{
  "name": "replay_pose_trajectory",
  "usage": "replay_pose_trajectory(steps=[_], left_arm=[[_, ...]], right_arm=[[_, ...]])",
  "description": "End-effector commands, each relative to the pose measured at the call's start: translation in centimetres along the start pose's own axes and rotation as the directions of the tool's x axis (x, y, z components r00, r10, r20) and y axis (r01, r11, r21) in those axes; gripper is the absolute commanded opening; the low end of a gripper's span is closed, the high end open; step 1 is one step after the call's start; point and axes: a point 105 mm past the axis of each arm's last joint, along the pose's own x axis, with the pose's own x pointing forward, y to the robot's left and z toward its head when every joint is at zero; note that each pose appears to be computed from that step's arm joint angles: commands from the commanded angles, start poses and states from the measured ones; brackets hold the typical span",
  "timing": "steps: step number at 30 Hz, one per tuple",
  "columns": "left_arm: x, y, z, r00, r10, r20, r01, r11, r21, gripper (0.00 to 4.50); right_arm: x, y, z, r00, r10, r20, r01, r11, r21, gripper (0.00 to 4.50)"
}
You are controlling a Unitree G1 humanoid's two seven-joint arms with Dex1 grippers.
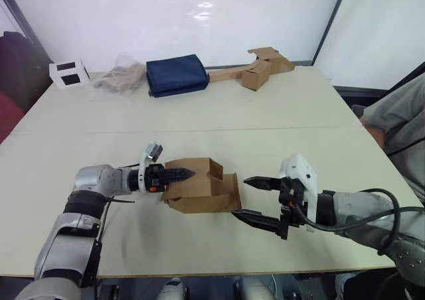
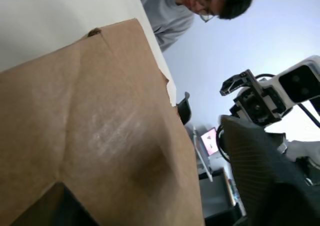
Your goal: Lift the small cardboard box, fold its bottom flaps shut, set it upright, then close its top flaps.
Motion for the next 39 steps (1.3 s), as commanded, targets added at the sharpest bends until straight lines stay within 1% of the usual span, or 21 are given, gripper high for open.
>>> replay_pose_trajectory(steps=[1,3,7,10,13,15,16,17,18,19,20,23,24,27,28,30,33,39], left_arm=[[0.3,-1.1,0.5,0.999,-0.033,-0.019,0.033,0.999,0.029,0.9],[0.4,-1.4,0.5,0.999,-0.037,-0.023,0.038,0.999,0.028,0.06],[0.6,-2.0,0.5,0.998,-0.045,-0.031,0.046,0.998,0.035,0.03],[0.7,-2.5,0.7,0.998,-0.042,-0.036,0.044,0.997,0.071,0.03],[0.7,-4.4,2.3,0.998,-0.068,-0.011,0.069,0.981,0.184,0.03],[0.8,-6.1,4.0,0.997,-0.074,0.009,0.067,0.946,0.317,0.03],[0.8,-7.1,4.9,0.997,-0.077,0.017,0.064,0.92,0.387,0.01],[0.9,-8.3,5.8,0.997,-0.073,0.014,0.059,0.885,0.463,0.0],[0.9,-9.2,6.4,0.997,-0.071,0.01,0.056,0.857,0.511,0.0],[1.0,-9.7,6.7,0.997,-0.07,0.008,0.055,0.841,0.538,0.0],[1.0,-10.1,7.0,0.998,-0.066,0.007,0.051,0.825,0.563,0.0],[1.1,-11.2,7.9,0.999,-0.05,0.001,0.038,0.77,0.637,0.0],[1.1,-11.7,8.2,0.999,-0.038,-0.007,0.033,0.74,0.672,0.0],[1.4,-12.8,9.4,1.0,-0.001,-0.01,0.008,0.656,0.755,0.0],[1.4,-12.7,9.6,1.0,0.016,-0.013,0.0,0.636,0.772,0.0],[1.4,-12.7,9.7,0.999,0.026,-0.024,0.003,0.613,0.79,0.0],[1.6,-13.1,9.9,0.999,0.022,-0.027,0.008,0.586,0.81,0.0],[2.1,-14.2,10.1,0.998,0.029,-0.058,0.036,0.503,0.863,0.0]], right_arm=[[-0.1,0.7,0.7,0.999,0.02,0.028,-0.019,0.999,-0.029,4.5],[-0.1,0.7,0.7,0.999,0.024,0.028,-0.023,0.999,-0.025,4.5],[0.1,0.6,0.7,0.999,0.025,0.031,-0.024,1.0,-0.018,4.5],[0.2,0.4,0.9,0.999,0.018,0.044,-0.017,1.0,-0.014,4.5],[0.3,-1.3,1.9,0.989,-0.064,0.133,0.068,0.998,-0.02,4.5],[0.1,-3.4,3.4,0.956,-0.162,0.244,0.167,0.986,-0.001,4.5],[-0.1,-4.4,4.3,0.93,-0.203,0.307,0.203,0.979,0.03,4.22],[-0.1,-4.6,5.2,0.908,-0.198,0.369,0.187,0.98,0.065,3.94],[-0.2,-4.8,6.0,0.889,-0.197,0.414,0.177,0.98,0.088,3.78],[-0.2,-4.9,6.4,0.877,-0.195,0.439,0.168,0.981,0.101,3.38],[-0.2,-5.3,7.2,0.853,-0.211,0.478,0.174,0.977,0.122,3.12],[-0.4,-6.6,9.2,0.771,-0.271,0.577,0.197,0.962,0.188,2.06],[-0.3,-7.2,10.0,0.734,-0.296,0.611,0.204,0.954,0.218,1.69],[0.1,-8.4,11.9,0.61,-0.373,0.699,0.155,0.921,0.356,0.51],[0.2,-8.5,12.2,0.591,-0.382,0.71,0.133,0.915,0.381,0.08],[0.9,-8.4,12.4,0.594,-0.379,0.709,0.12,0.914,0.387,0.04],[2.1,-7.3,12.3,0.642,-0.317,0.698,0.089,0.935,0.343,0.04],[3.0,-6.2,12.0,0.682,-0.259,0.684,0.046,0.949,0.313,0.04]])
